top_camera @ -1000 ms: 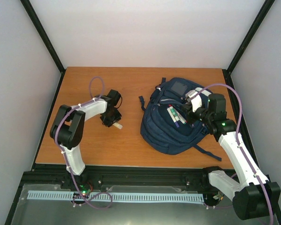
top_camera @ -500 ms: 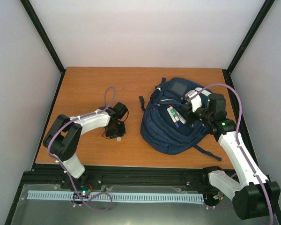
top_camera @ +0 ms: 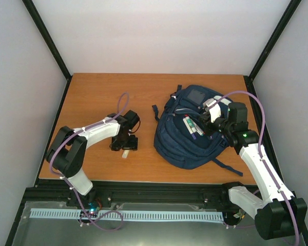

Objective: Pack the student bag
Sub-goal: Move the stationery to the center of the board, then pick up the stationery from the center of the board.

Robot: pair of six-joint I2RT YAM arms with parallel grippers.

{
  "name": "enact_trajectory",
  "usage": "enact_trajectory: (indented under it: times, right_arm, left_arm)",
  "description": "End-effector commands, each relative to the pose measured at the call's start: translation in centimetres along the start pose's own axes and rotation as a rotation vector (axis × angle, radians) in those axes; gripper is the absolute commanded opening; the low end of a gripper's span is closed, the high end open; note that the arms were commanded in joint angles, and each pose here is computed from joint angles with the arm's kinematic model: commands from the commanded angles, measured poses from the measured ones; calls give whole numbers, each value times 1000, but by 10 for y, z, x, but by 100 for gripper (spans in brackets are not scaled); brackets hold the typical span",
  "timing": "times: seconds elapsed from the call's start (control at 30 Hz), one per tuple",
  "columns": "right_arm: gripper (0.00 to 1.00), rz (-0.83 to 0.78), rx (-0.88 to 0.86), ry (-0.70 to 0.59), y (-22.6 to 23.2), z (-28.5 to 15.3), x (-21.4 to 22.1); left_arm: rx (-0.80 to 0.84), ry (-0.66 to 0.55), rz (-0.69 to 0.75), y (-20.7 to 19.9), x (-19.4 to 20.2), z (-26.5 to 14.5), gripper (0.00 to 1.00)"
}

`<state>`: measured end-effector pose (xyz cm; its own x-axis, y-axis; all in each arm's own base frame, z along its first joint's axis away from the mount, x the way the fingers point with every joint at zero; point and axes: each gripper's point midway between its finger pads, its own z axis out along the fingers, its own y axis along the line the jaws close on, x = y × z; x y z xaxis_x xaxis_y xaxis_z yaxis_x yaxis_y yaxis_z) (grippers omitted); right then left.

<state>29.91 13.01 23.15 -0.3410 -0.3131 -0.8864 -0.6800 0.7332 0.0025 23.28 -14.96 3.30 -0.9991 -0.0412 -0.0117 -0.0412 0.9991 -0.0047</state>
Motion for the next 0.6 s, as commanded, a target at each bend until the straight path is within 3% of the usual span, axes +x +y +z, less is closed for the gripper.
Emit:
enact_trajectory:
  times: [0.0,0.1,0.3,0.57]
  right_arm:
    - [3,-49,38,-86,-9,-6,-23]
    - [3,-50,38,-85,-9,-6,-23]
    - [3,-50,39,-86,-9,-6,-23]
    - [3,-56,43,-92,-9,-9,-25]
  left_arm:
    - [11,-68,100,-14,-25,-12,78]
    - [22,-80,133,-21,-35,-17,73]
    - [-26,-60,153,-24,-48,-10,50]
    - [-113,-5,133,-10,-43,9,40]
